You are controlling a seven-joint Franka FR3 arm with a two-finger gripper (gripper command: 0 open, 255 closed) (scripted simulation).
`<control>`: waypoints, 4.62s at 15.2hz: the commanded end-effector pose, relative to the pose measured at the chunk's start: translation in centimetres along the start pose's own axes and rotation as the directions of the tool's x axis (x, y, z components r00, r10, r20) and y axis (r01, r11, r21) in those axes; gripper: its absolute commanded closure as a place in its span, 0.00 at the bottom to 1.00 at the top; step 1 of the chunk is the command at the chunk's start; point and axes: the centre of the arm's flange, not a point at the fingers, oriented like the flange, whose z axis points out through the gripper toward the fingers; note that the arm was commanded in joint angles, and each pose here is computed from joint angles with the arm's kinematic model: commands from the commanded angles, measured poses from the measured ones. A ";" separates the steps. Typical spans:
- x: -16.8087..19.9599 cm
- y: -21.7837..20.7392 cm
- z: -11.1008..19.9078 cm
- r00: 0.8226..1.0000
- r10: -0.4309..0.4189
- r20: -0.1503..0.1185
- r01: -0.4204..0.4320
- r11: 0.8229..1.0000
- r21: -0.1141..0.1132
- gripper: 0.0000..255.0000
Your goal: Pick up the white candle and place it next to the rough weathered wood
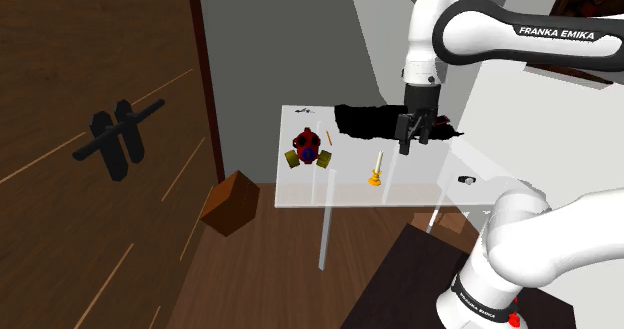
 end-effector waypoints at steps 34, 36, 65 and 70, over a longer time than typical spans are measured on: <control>14.9 24.1 23.3 0.793 -0.301 -0.529 0.338 0.941 -0.029 0.00; 15.5 23.9 24.2 0.793 -0.301 -0.529 0.338 0.941 -0.029 0.00; 15.2 23.9 19.7 0.793 -0.301 -0.529 0.338 0.941 -0.029 1.00; 14.9 24.0 17.1 0.793 -0.301 -0.529 0.338 0.941 -0.029 1.00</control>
